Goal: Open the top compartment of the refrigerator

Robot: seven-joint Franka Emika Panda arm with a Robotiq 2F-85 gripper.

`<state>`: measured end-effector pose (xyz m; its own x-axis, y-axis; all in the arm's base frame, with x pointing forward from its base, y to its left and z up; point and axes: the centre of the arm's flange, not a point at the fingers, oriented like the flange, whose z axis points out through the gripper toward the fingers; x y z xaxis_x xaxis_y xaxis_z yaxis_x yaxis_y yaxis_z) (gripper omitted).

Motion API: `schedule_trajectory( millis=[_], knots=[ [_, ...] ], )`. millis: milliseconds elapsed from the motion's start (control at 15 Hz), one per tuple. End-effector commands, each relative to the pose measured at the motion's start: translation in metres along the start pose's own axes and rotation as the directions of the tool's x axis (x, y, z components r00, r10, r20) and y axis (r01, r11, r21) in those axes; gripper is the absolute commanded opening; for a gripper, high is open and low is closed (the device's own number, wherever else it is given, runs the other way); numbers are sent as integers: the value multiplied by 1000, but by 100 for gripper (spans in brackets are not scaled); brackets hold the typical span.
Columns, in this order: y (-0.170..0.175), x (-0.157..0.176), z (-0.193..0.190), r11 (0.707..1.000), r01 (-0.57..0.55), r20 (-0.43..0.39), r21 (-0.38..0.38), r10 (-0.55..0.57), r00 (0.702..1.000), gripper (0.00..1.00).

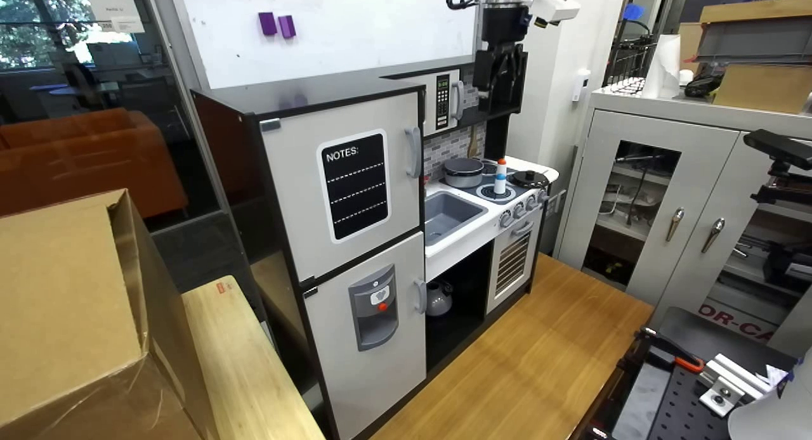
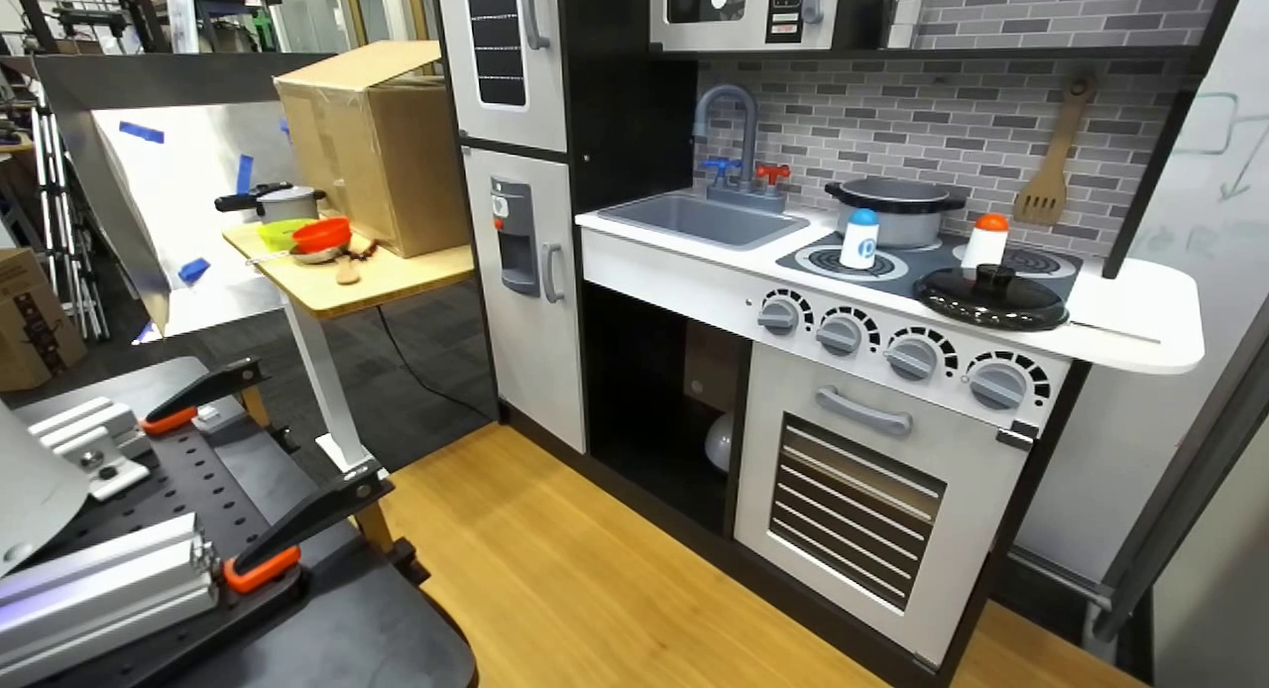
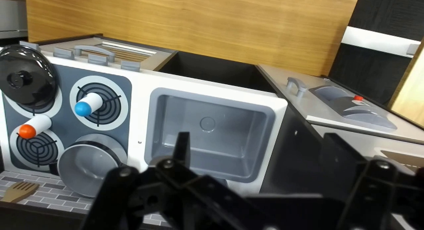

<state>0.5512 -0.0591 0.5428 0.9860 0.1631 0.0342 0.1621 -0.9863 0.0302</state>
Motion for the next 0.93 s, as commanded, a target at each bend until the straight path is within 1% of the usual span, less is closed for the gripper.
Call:
schedule_trajectory(
  millis=[0,200,333,467,733,867],
  knots=[
    [-5,-35,-8,1000,-7,-43,-4,7,999,100],
    [-11,-62,-15,1000,-13,-52,20,14,999,100],
    [-17,-80,-18,996,9,-50,91,-4,999,100],
    [-22,-95,-19,993,10,-61,114,-3,998,100],
    [-23,-121,-19,994,-5,-59,108,12,998,100],
    [-23,-130,-18,994,-1,-39,107,5,999,100]
  ],
)
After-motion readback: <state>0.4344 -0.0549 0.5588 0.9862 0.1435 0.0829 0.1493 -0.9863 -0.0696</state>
